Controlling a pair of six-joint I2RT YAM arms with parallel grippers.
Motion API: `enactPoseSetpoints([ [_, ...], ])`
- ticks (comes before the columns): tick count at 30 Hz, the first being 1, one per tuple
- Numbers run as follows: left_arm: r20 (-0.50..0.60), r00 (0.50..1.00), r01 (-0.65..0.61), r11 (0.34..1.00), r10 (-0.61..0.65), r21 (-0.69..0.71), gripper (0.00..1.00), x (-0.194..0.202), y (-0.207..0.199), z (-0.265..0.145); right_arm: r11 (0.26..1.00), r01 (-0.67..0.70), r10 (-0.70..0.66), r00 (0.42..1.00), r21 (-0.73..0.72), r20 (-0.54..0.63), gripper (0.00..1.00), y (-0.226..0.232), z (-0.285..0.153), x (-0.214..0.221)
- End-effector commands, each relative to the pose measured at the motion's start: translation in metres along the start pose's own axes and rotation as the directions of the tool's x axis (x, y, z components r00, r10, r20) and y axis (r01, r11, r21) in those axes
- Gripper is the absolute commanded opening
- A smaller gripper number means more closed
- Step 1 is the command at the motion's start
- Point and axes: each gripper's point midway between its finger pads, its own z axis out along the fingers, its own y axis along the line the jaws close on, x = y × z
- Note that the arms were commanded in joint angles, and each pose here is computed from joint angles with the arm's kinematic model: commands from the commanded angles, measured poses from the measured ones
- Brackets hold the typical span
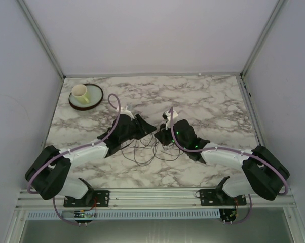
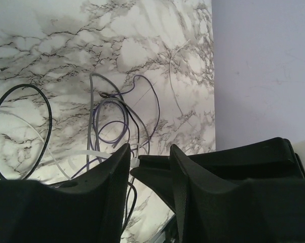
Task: Zip-tie the wires
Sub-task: Tie the cable at the center of the board.
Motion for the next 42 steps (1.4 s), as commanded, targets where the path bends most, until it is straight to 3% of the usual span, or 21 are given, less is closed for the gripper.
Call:
enactPoseSetpoints([
  [1,0.002,1.000,0.008,1.000,-0.008,0.022,0.36,0.004,-0.003,0.003,1.000,-0.017,0.018,0.995,-0.014,0.095,0.08,0.009,0.002,-0.034],
  [8,-0.006,1.000,0.012,1.000,-0.012,0.010,0.26,0.011,0.001,0.010,1.000,-0.019,0.021,0.995,-0.022,0.093,0.08,0.011,0.003,-0.035],
  [15,0.010,1.000,-0.001,1.000,0.001,0.014,0.00,0.006,-0.004,0.016,1.000,-0.027,0.028,0.997,-0.013,0.076,0.08,0.009,0.001,-0.030],
  [20,0.032,0.999,-0.019,1.000,0.018,0.025,0.00,-0.004,-0.012,0.016,1.000,-0.029,0.029,0.999,0.003,0.038,0.07,0.006,0.000,-0.020],
  [34,0.201,0.978,-0.075,0.995,0.061,0.063,0.00,-0.102,-0.046,0.009,0.999,-0.014,0.016,0.998,0.030,-0.068,0.06,0.015,-0.004,0.015],
  [39,0.206,0.976,-0.090,0.993,0.072,0.077,0.00,-0.109,-0.052,0.009,0.999,0.001,0.001,0.999,0.033,-0.054,0.06,0.016,-0.002,0.010],
  [42,0.185,0.980,-0.083,0.993,0.066,0.089,0.00,-0.104,-0.051,0.009,0.999,0.000,0.001,0.999,0.036,-0.032,0.17,0.015,-0.002,0.000],
])
